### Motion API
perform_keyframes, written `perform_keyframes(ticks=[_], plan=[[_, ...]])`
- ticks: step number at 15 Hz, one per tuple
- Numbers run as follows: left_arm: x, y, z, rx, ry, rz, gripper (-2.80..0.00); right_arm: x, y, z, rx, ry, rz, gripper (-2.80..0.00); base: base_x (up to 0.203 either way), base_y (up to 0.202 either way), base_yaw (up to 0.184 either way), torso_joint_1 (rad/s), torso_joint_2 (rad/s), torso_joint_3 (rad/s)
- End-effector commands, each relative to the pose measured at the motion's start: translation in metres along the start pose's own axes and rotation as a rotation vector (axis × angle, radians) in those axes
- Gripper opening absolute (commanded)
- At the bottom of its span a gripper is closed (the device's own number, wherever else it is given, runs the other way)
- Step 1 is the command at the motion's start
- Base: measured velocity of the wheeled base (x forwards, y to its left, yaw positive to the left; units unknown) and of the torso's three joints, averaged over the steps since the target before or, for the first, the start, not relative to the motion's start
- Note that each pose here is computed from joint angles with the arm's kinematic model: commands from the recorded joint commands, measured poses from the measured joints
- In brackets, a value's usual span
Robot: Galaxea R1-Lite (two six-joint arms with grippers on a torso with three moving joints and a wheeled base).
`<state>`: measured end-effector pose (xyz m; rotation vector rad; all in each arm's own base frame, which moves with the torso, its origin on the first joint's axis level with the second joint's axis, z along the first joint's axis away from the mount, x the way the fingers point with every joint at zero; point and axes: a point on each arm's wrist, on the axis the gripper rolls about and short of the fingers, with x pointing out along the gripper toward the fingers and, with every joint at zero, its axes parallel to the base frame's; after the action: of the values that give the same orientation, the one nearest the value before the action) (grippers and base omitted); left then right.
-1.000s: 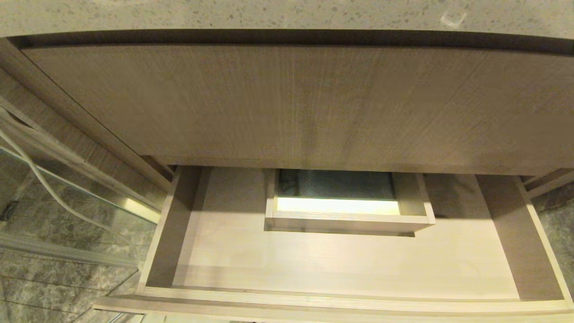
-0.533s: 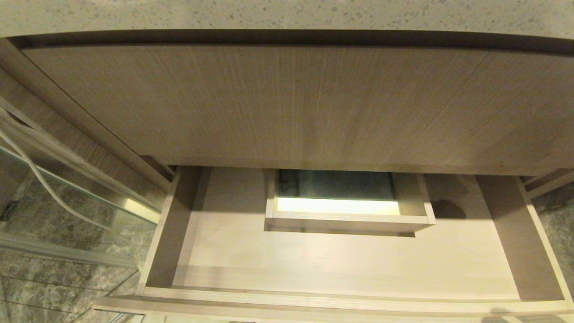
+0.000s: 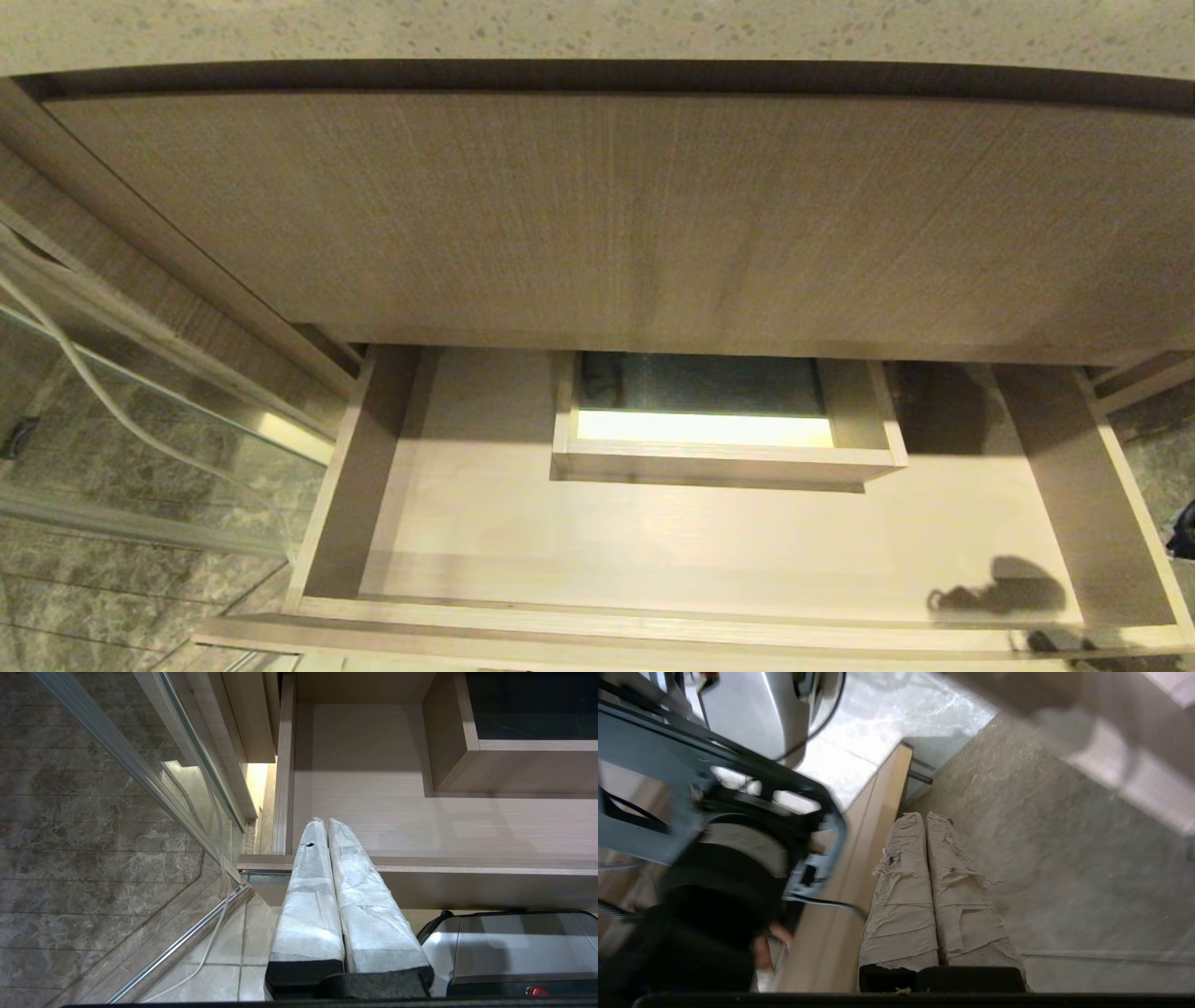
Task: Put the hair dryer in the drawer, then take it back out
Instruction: Close the drawer
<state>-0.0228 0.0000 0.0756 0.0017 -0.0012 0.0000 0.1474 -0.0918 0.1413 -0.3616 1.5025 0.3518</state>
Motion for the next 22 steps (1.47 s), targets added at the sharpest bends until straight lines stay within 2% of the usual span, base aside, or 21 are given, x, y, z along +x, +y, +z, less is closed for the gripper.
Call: perform_keyframes(ticks=[1,3,6,9,16,22], plan=[[0.000,0.000,0.000,0.000,-0.002,0.000,-2.80,0.026,-0.033,0.014,-0.035,0.077,0.103,-2.80,0.000,0.000,0.000,0.000,0.00,0.000],[0.000,0.000,0.000,0.000,-0.002,0.000,-2.80,0.035,-0.050,0.023,-0.055,0.088,0.119,-2.80,0.000,0.000,0.000,0.000,0.00,0.000],[0.000,0.000,0.000,0.000,-0.002,0.000,-2.80,0.042,-0.060,0.027,-0.064,0.106,0.139,-2.80,0.000,0.000,0.000,0.000,0.00,0.000],[0.000,0.000,0.000,0.000,-0.001,0.000,-2.80,0.048,-0.060,0.024,-0.118,0.149,0.180,-2.80,0.000,0.000,0.000,0.000,0.00,0.000],[0.000,0.000,0.000,0.000,-0.002,0.000,-2.80,0.065,-0.071,0.021,-0.133,0.170,0.236,-2.80,0.000,0.000,0.000,0.000,0.00,0.000],[0.000,0.000,0.000,0.000,-0.002,0.000,-2.80,0.071,-0.071,0.021,-0.137,0.161,0.269,-2.80,0.000,0.000,0.000,0.000,0.00,0.000]])
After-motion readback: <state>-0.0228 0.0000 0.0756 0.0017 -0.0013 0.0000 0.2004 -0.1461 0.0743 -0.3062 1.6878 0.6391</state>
